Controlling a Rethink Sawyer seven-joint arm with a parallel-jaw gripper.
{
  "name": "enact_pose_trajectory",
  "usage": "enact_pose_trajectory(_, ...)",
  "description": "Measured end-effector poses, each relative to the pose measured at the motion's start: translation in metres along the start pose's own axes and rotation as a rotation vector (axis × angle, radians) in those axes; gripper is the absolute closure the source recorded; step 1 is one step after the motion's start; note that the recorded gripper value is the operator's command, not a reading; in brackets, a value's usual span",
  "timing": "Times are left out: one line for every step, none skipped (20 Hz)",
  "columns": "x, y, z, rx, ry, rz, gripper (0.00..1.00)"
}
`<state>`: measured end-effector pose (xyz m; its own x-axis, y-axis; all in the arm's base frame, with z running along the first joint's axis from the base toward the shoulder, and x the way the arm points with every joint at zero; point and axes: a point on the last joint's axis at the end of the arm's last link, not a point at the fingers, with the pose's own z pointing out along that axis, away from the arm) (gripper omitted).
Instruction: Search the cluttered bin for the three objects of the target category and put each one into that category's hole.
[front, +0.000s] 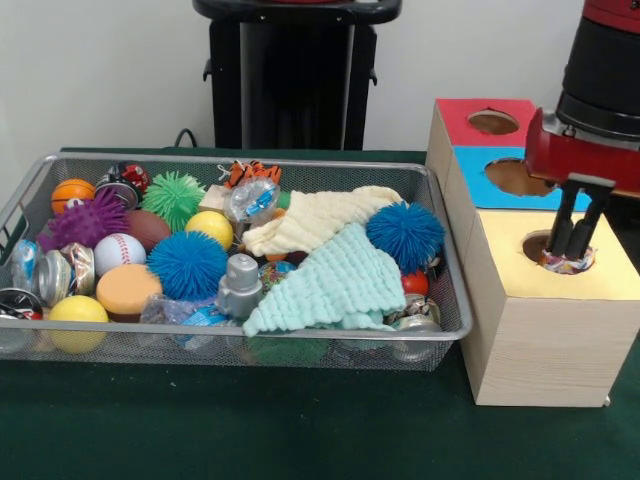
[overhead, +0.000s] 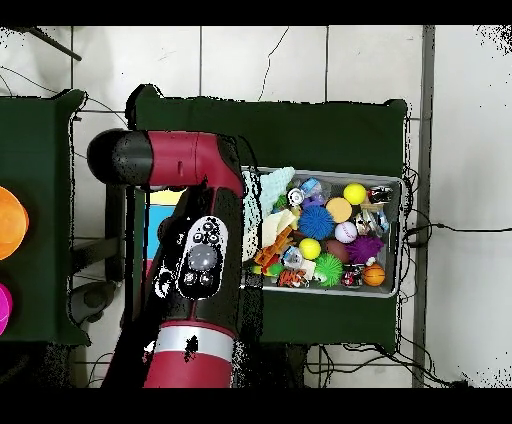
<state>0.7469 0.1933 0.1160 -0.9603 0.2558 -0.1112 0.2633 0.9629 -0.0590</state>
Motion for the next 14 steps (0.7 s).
enact_pose_trajectory(0.003, -0.002, 0.000, 0.003, 0.007, 0.002, 1.00)
enact_pose_trajectory(0.006, -0.005, 0.000, 0.004, 0.014, 0.005, 1.00)
enact_pose_trajectory(0.010, -0.007, 0.000, 0.007, 0.020, 0.007, 1.00)
enact_pose_trajectory(0.013, -0.008, 0.000, 0.009, 0.027, 0.009, 1.00)
enact_pose_trajectory(0.015, -0.010, 0.001, 0.011, 0.031, 0.010, 1.00)
enact_pose_trajectory(0.017, -0.011, 0.001, 0.012, 0.035, 0.011, 1.00)
enact_pose_trajectory(0.019, -0.012, 0.001, 0.014, 0.038, 0.012, 1.00)
enact_pose_trajectory(0.023, -0.015, 0.002, 0.016, 0.045, 0.015, 1.00)
enact_pose_trajectory(0.027, -0.017, 0.003, 0.019, 0.049, 0.017, 1.00)
enact_pose_trajectory(0.030, -0.019, 0.005, 0.020, 0.051, 0.019, 1.00)
enact_pose_trajectory(0.033, -0.021, 0.006, 0.021, 0.050, 0.021, 1.00)
enact_pose_trajectory(0.036, -0.023, 0.008, 0.022, 0.048, 0.024, 1.00)
enact_pose_trajectory(0.039, -0.025, 0.010, 0.023, 0.046, 0.025, 1.00)
enact_pose_trajectory(0.041, -0.027, 0.012, 0.023, 0.040, 0.027, 1.00)
